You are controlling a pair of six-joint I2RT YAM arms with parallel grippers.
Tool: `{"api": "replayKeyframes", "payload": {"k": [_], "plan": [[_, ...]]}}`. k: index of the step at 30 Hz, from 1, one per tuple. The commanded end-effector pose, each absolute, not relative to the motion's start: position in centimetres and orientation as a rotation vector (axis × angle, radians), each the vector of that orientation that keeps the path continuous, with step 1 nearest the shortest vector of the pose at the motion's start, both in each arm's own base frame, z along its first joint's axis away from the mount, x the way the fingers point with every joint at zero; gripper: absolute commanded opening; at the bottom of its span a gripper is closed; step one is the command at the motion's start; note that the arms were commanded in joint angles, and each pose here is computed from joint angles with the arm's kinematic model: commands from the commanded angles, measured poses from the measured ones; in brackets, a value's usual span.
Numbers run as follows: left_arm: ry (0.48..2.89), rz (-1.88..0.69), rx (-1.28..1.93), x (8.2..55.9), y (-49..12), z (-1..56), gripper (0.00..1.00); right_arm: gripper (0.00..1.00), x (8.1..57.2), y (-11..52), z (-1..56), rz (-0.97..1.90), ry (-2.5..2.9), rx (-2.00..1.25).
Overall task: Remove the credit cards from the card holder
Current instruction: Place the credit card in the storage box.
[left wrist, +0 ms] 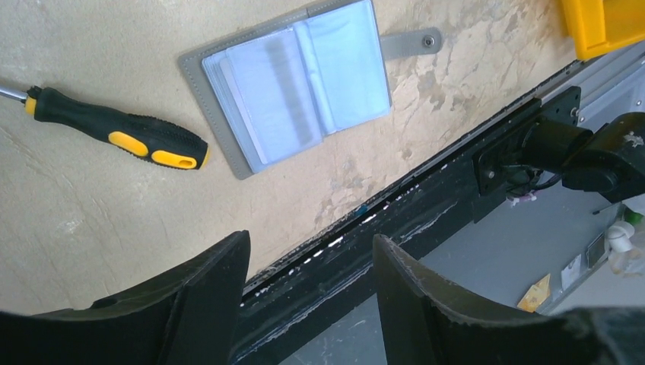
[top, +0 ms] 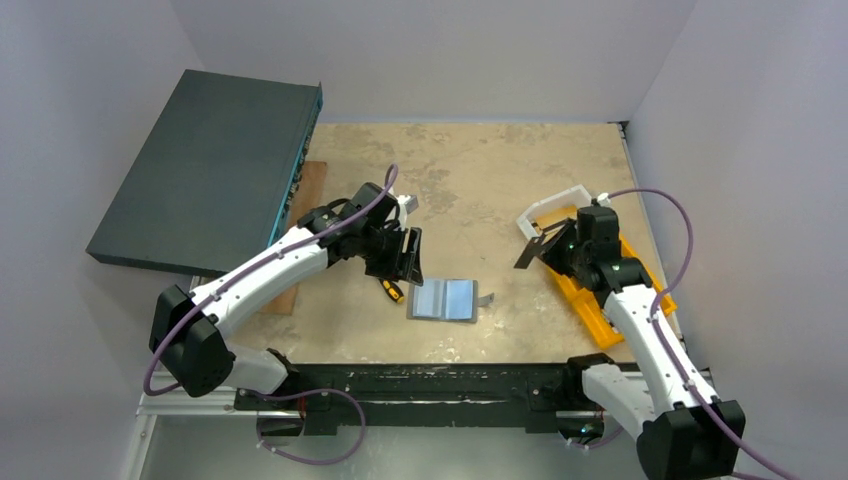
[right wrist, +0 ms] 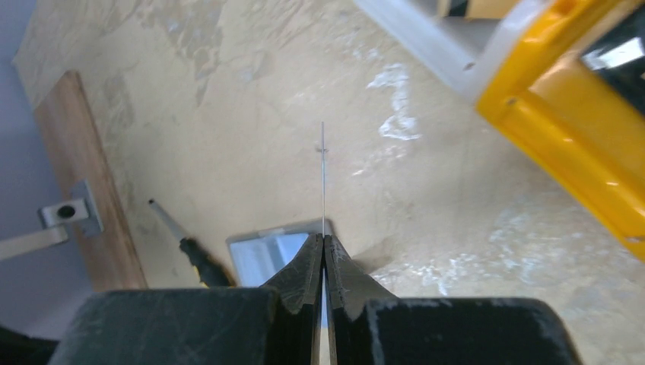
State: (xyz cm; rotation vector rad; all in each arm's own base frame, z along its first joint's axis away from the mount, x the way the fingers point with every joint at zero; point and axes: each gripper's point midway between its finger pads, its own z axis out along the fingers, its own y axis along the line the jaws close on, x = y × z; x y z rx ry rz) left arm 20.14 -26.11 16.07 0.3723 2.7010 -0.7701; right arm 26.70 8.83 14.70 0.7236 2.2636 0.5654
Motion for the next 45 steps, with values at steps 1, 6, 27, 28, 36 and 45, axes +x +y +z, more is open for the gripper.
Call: {"api": "replayKeyframes", "payload": {"k": [1, 6, 27, 28, 36, 45], "plan": [[2.674, -0.829, 0.451, 19.0, -26.1, 17.0, 0.60, 0.00, 26.2, 4.0, 15.8, 0.325, 2.243, 0.812], [2.659, -0.839, 0.468, 18.8, -26.0, 17.4, 0.60, 0.00, 26.0, -0.1, 15.7, 0.186, 2.217, 0.912], [2.660, -0.834, 0.477, 18.5, -25.7, 17.1, 0.60, 0.00, 26.4, -10.3, 13.2, -0.151, 2.195, 1.153], [2.661, -0.838, 0.477, 18.5, -25.8, 17.1, 0.60, 0.00, 26.4, -10.3, 12.9, -0.150, 2.200, 1.155], [2.666, -0.839, 0.483, 18.4, -25.8, 17.0, 0.60, 0.00, 28.0, -9.8, 11.1, -0.087, 2.225, 1.179], [2.667, -0.841, 0.475, 18.6, -25.9, 16.9, 0.60, 0.29, 30.5, -9.2, 12.4, 0.015, 2.221, 1.117]]}}
